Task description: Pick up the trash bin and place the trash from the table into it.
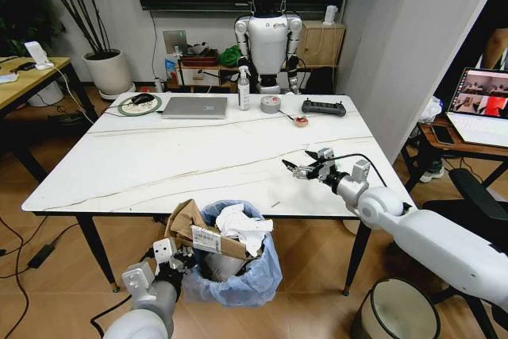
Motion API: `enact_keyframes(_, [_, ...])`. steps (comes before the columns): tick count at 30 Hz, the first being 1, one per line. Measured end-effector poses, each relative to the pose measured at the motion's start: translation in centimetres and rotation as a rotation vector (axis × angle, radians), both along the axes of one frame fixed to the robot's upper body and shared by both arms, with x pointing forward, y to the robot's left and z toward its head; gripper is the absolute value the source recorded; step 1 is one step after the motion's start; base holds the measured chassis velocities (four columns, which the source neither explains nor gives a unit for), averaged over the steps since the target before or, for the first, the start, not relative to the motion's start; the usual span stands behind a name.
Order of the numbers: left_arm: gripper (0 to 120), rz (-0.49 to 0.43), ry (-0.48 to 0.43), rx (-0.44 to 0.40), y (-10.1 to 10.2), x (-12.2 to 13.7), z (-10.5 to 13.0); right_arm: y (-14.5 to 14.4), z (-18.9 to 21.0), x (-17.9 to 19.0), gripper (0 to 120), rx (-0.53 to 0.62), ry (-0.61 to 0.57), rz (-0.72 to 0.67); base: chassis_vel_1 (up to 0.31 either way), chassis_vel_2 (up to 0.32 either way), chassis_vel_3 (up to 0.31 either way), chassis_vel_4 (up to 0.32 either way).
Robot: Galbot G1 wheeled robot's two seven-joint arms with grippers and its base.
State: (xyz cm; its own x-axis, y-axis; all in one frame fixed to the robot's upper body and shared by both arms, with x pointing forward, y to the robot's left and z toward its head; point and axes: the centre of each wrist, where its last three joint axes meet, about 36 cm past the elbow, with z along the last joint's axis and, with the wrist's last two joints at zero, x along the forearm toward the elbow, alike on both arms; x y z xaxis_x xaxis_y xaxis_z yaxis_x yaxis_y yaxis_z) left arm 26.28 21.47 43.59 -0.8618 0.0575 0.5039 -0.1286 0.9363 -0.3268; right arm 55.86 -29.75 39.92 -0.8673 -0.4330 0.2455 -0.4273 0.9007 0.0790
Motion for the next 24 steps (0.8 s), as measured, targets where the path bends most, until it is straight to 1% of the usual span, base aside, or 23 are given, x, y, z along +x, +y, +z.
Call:
enact_keyframes(2, [0,-0.001,0.000,0.000,0.0,0.0,0.0,-0.6,-0.4,0.9,100,-0.027,0.015,-0.071,0.000,0.000,0.000,0.000])
enact_keyframes(3, [0,-0.001,0.000,0.000,0.0,0.0,0.0,-0.6,-0.4,0.9,100,-0.027,0.015,-0.071,0.000,0.000,0.000,0.000])
enact_keyframes(4, [0,-0.001,0.001,0.001,0.0,0.0,0.0,-1.0,-0.5,1.4,100,-0.038,0.023,-0.100,0.000,0.000,0.000,0.000])
enact_keyframes(6, [0,0.000,0.004,0.001,0.0,0.0,-0.1,-2.6,-1.0,2.6,100,-0.068,0.039,-0.166,0.000,0.000,0.000,0.000])
enact_keyframes(8, [0,0.001,0.007,0.000,0.0,0.0,-0.2,-3.7,-1.2,3.2,100,-0.081,0.050,-0.202,0.000,0.000,0.000,0.000])
enact_keyframes(14, [0,0.003,0.007,0.002,-0.1,0.2,-0.5,-5.4,-2.2,3.6,100,-0.079,0.086,-0.233,0.000,0.000,0.000,0.000])
enact_keyframes(24, [0,0.005,0.010,0.004,-0.1,0.4,-0.7,-5.5,-2.7,3.2,98,-0.063,0.107,-0.204,0.000,0.000,0.000,0.000])
